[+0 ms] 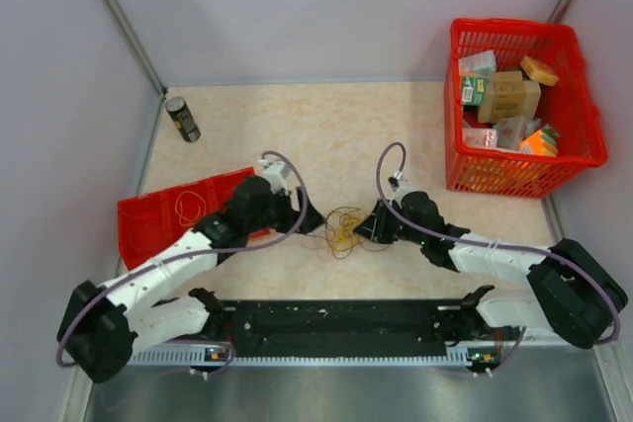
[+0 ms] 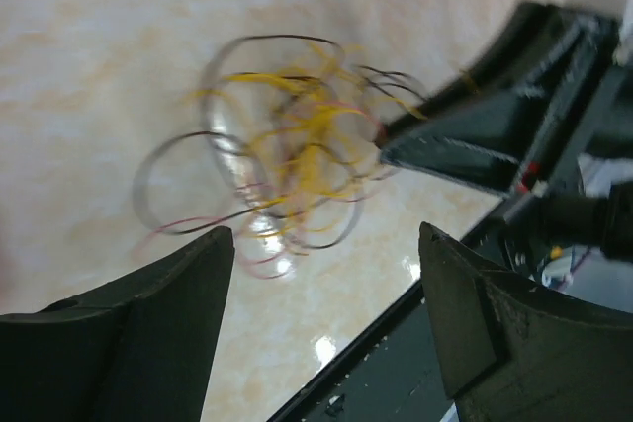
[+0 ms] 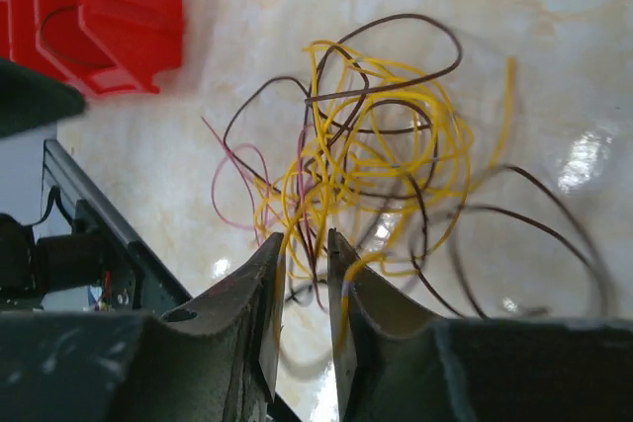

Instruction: Untangle the cables

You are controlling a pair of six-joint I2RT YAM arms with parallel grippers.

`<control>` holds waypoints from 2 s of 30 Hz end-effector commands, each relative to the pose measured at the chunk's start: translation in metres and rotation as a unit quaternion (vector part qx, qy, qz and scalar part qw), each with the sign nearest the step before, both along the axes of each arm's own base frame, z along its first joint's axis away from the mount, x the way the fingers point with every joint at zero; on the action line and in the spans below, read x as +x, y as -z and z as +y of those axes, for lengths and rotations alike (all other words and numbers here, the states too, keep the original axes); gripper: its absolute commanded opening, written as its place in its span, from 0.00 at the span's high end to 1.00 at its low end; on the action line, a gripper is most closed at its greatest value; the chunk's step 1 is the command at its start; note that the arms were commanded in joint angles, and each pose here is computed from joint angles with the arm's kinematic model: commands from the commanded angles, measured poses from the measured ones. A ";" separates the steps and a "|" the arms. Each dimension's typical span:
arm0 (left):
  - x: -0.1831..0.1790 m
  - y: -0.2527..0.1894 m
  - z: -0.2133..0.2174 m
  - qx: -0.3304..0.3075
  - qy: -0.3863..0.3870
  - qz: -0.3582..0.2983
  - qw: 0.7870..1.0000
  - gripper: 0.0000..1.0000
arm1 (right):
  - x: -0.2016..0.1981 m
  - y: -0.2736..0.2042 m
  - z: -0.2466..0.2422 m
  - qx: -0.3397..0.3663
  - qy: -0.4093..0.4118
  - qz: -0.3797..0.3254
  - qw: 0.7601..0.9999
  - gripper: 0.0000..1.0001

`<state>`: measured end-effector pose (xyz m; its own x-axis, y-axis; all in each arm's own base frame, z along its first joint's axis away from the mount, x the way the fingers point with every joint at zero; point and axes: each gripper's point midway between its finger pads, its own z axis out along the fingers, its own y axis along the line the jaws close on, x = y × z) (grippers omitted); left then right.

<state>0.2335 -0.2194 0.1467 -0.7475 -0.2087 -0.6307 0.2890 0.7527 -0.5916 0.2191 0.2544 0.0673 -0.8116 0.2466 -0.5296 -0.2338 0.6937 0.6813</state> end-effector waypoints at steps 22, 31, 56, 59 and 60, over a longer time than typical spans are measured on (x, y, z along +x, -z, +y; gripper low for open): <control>-0.014 0.050 0.009 0.092 -0.191 0.134 0.968 0.10 | 0.009 -0.024 -0.013 -0.001 0.033 -0.080 0.996 0.48; 0.012 0.065 0.014 0.149 -0.112 0.048 0.981 0.13 | 0.009 -0.017 -0.003 -0.010 0.009 -0.061 0.998 0.48; -0.006 0.085 -0.018 0.109 0.019 0.024 0.994 0.86 | 0.011 -0.014 0.003 -0.012 0.000 -0.053 0.999 0.49; -0.006 0.079 -0.023 0.102 0.027 0.021 0.994 1.00 | 0.010 -0.014 0.006 -0.011 -0.008 -0.052 0.999 0.48; -0.006 0.074 -0.025 0.099 0.030 0.018 0.994 1.00 | 0.009 -0.012 0.006 -0.013 -0.011 -0.049 0.999 0.48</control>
<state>0.2217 -0.2293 0.0470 -0.8071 -0.0167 -0.5902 0.2700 0.8786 -0.3940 0.2170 0.2461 0.0575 -0.7886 0.2148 -0.5762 -0.2532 0.7404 0.6227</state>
